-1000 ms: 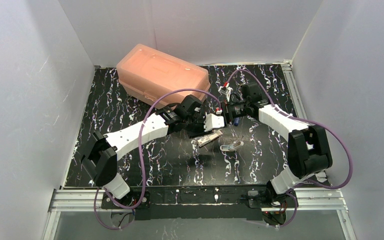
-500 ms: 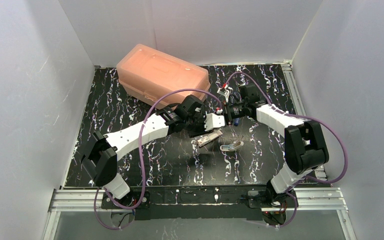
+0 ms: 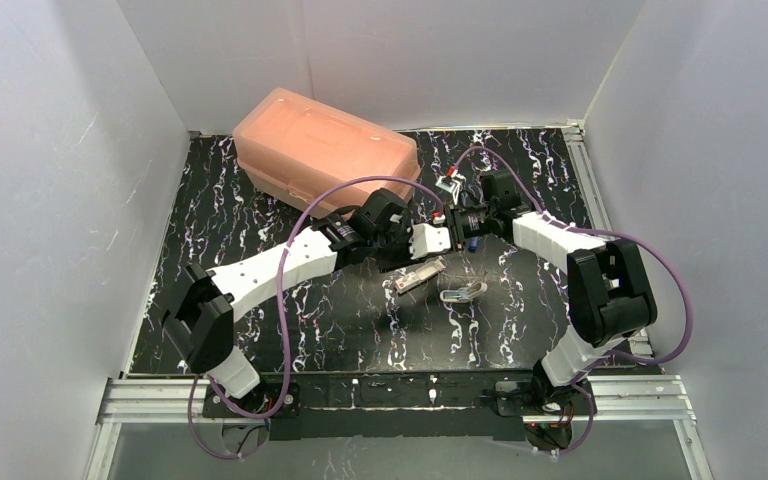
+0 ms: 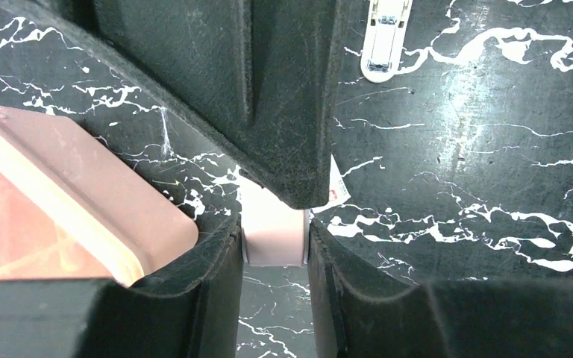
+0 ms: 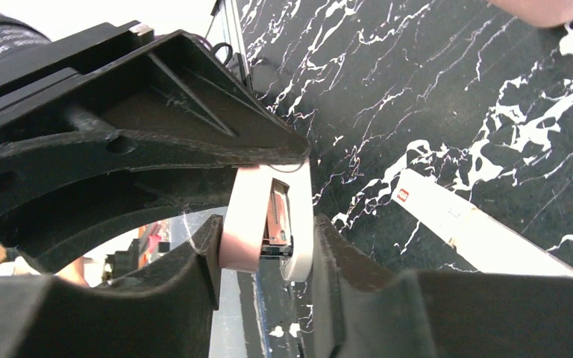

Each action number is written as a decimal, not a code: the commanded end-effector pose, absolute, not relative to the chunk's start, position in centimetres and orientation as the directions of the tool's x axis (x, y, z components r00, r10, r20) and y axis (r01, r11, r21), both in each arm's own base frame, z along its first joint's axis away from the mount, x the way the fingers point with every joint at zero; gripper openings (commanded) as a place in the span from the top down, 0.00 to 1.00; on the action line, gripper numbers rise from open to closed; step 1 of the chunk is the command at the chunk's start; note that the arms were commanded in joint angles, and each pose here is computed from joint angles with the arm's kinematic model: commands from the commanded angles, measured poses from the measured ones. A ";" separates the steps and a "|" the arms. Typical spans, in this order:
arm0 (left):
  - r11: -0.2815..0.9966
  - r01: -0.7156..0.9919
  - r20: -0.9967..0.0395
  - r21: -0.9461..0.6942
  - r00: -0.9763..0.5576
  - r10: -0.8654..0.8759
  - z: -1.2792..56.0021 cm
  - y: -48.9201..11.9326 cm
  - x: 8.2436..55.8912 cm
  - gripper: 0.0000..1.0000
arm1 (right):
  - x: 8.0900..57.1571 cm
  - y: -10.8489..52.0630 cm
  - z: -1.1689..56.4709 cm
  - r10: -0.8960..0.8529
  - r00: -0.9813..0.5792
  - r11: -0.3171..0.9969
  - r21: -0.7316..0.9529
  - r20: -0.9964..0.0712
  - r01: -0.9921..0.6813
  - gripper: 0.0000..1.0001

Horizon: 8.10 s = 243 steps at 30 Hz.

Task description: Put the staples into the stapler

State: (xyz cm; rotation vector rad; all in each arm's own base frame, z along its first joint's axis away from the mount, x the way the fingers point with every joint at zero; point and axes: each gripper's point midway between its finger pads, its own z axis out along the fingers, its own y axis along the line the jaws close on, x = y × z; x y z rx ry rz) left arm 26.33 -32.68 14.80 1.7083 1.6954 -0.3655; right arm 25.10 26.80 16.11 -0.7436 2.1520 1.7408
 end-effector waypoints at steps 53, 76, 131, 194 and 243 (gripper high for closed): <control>-0.010 0.970 -0.826 0.241 0.210 0.522 16.5 -33.4 25.2 0.86 | 23.3 26.1 19.6 -0.123 -0.814 0.051 0.815 -0.568 -0.577 0.97; 0.079 0.957 -0.813 0.280 0.193 0.550 17.9 -34.5 27.3 1.00 | 23.6 26.4 19.4 -0.123 -0.827 0.081 0.825 -0.549 -0.559 0.21; 0.016 0.883 -0.664 0.469 0.340 0.666 15.1 -34.9 28.3 1.00 | 24.4 26.0 19.0 -0.095 -0.835 0.103 0.829 -0.542 -0.550 0.99; -0.012 0.998 -0.386 -0.056 -0.011 0.922 1.5 -17.6 26.4 0.68 | 22.6 18.1 14.7 -0.436 -0.415 0.405 0.238 -0.799 -0.883 0.01; 0.081 0.989 -0.868 -0.122 -0.146 0.475 14.1 -29.3 23.3 0.28 | 23.1 12.6 8.4 -0.807 -0.144 0.186 -0.014 -0.573 -0.983 0.25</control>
